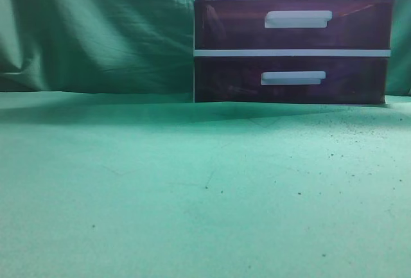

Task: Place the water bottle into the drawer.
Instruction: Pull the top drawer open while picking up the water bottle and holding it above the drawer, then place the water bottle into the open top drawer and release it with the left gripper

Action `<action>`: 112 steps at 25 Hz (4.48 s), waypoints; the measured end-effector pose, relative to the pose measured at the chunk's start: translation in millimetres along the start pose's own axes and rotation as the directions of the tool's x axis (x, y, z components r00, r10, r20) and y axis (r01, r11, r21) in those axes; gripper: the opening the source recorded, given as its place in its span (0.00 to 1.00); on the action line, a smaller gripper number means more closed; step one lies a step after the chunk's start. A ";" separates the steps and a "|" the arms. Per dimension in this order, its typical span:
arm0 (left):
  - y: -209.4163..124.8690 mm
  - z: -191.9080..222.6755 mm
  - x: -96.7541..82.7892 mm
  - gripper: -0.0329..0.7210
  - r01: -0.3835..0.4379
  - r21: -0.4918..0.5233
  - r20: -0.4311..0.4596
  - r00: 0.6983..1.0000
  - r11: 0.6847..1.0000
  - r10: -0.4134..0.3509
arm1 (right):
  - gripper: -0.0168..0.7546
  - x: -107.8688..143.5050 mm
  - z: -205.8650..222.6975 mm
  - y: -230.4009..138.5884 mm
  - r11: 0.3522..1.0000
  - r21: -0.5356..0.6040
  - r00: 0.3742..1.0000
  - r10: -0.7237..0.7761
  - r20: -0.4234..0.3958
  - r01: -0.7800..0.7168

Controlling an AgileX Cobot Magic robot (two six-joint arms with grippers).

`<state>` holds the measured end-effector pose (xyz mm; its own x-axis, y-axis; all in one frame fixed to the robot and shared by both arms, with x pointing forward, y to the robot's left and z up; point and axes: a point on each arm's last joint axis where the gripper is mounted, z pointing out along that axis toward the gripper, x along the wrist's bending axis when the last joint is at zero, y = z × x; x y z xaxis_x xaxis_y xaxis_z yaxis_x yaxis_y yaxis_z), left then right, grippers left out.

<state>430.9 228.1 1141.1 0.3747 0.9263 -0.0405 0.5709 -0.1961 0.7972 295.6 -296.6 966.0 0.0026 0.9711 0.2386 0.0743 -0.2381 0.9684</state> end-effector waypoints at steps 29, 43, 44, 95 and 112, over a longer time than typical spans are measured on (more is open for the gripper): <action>8.0 24.4 -48.5 0.38 -0.166 0.046 0.208 0.966 0.985 0.153 | 0.36 93.0 180.8 162.1 0.199 -0.148 0.178 -0.973 -0.148 0.969; 11.1 45.3 -47.7 0.38 -0.192 0.035 0.175 0.967 0.981 0.183 | 0.62 123.7 286.3 86.1 -0.045 -0.222 -0.074 -0.989 -0.126 0.974; 11.2 45.3 -47.2 0.38 -0.199 0.034 0.170 0.967 0.979 0.191 | 0.62 126.1 292.4 88.0 -0.046 -0.225 -0.073 -0.991 -0.113 0.973; 119.0 -22.0 -69.6 0.38 -0.203 -0.493 0.121 0.947 0.846 0.298 | 0.13 123.7 202.2 53.3 -0.138 -0.317 -0.182 -0.977 -0.111 0.938; 169.5 155.2 -143.3 0.38 -0.434 -0.280 0.104 0.873 0.856 0.476 | 0.13 123.9 202.0 52.7 -0.139 -0.317 -0.184 -0.976 -0.116 0.938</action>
<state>587.4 12.2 1188.6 0.6753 0.6817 0.2815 0.1221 -0.4797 0.8689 501.2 -185.8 1032.0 -0.1890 0.0519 -0.9806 -0.3245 0.9392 0.1123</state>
